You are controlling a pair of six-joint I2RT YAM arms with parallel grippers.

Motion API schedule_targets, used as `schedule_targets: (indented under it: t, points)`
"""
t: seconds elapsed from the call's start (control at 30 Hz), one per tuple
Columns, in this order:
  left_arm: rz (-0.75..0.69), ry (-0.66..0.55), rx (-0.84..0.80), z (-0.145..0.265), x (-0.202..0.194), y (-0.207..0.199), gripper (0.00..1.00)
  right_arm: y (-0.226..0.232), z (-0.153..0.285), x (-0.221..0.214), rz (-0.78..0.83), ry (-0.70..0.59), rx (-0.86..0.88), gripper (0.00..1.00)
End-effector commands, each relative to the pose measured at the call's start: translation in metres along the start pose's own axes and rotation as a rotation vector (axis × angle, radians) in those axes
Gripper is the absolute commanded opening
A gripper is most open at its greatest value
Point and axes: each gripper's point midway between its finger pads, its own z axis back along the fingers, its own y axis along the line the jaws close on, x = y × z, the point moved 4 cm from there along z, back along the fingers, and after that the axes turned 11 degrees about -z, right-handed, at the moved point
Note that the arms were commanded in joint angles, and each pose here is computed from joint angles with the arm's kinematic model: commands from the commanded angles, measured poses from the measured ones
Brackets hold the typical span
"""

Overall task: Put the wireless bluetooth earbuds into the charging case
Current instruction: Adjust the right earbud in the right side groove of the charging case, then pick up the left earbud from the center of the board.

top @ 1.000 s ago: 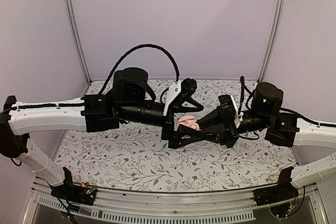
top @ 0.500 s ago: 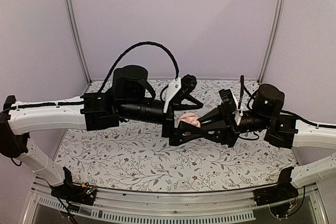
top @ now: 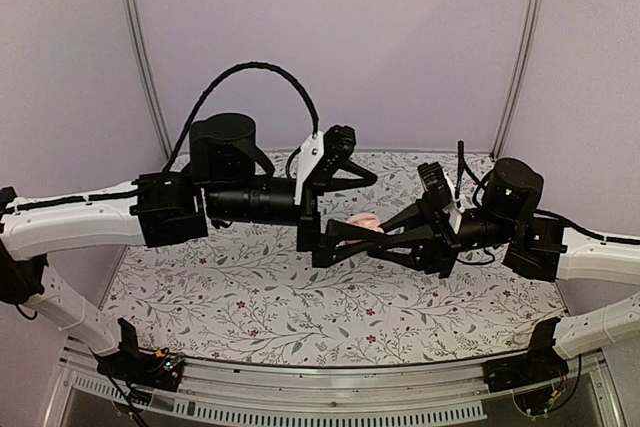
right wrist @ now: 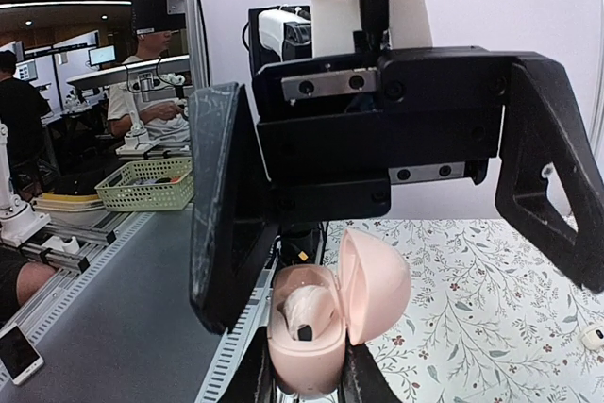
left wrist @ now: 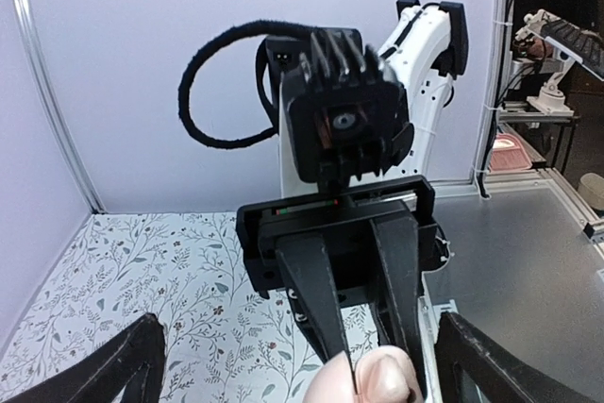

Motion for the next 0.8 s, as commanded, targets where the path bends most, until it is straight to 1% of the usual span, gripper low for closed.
schedule_targets:
  t: [0.0,0.1,0.33,0.4,0.47,0.5,0.57,0.63,0.77]
  points:
    - [-0.031,-0.065,0.035,0.017,0.021,0.002,1.00,-0.003,0.005,0.000,-0.003,-0.011,-0.010,0.00]
    - [-0.030,-0.082,0.082,0.028,0.026,0.006,1.00,-0.003,0.008,0.002,0.003,-0.013,-0.018,0.00]
    - [-0.034,-0.028,0.092,0.030,0.017,0.008,1.00,-0.003,0.011,0.004,0.012,-0.017,-0.032,0.00]
    - [-0.013,-0.029,0.149,0.035,0.016,0.019,1.00,-0.006,0.014,0.006,0.017,-0.028,-0.066,0.00]
    - [0.045,-0.002,0.244,0.041,0.008,0.045,1.00,-0.015,0.022,0.012,0.025,-0.046,-0.140,0.00]
    - [0.072,0.030,0.282,0.043,-0.001,0.060,1.00,-0.019,0.028,0.016,0.030,-0.060,-0.182,0.00]
    - [0.163,0.148,0.324,0.043,-0.032,0.086,1.00,-0.032,0.041,0.019,0.019,-0.070,-0.273,0.00]
    - [0.227,0.259,0.337,0.040,-0.067,0.107,1.00,-0.040,0.053,0.022,0.013,-0.084,-0.346,0.00]
    - [0.325,0.433,0.337,0.036,-0.128,0.136,1.00,-0.050,0.080,0.023,-0.011,-0.134,-0.465,0.00]
